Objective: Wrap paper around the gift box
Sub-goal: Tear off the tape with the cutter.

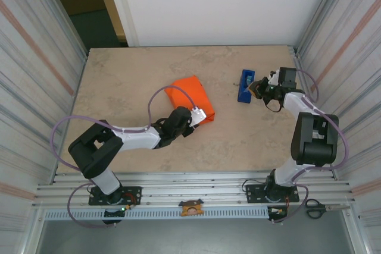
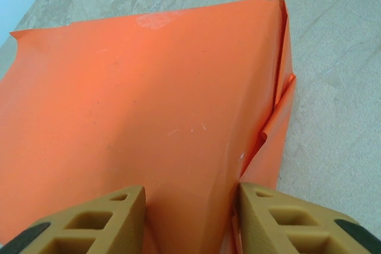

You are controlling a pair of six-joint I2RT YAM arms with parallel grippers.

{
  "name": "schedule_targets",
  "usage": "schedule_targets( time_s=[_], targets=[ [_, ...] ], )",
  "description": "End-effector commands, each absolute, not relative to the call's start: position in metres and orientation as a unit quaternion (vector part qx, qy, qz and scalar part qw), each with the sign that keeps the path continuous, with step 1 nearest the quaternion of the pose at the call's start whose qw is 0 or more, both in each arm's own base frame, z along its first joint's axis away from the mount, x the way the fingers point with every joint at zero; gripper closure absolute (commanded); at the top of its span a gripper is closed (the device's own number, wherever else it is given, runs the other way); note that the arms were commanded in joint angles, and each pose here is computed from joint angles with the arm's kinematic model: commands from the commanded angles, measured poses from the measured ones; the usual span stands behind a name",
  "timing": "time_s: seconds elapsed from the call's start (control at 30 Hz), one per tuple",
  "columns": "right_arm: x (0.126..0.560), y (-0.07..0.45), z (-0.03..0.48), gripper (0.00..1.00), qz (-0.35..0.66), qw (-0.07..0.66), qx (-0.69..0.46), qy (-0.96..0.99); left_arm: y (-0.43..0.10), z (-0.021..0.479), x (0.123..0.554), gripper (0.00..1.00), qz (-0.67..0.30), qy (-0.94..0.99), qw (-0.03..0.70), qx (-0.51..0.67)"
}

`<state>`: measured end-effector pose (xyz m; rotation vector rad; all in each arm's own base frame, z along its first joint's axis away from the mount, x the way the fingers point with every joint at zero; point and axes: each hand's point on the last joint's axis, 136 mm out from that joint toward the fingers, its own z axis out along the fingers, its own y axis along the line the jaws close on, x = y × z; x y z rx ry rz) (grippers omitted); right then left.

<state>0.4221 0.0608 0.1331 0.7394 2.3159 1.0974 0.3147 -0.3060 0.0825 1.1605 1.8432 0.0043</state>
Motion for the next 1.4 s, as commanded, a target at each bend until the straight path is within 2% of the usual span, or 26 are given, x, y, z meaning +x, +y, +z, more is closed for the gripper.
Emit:
schedule_targets(
  time_s=[0.0, 0.43, 0.93, 1.37],
  targets=[
    [0.4, 0.074, 0.14, 1.0, 0.429, 0.204, 0.269, 0.838, -0.279, 0.026, 0.293, 0.57, 0.019, 0.788, 0.364, 0.496],
    [0.365, 0.081, 0.106, 1.0, 0.423, 0.167, 0.285, 0.844, -0.278, 0.025, 0.292, 0.57, 0.018, 0.789, 0.363, 0.495],
    [0.358, 0.088, 0.089, 1.0, 0.435, 0.152, 0.292, 0.838, -0.279, 0.024, 0.292, 0.57, 0.019, 0.789, 0.362, 0.497],
    [0.359, 0.066, 0.032, 1.0, 0.353, 0.143, 0.301, 0.875, -0.279, 0.022, 0.291, 0.58, 0.017, 0.79, 0.359, 0.496]
  ],
)
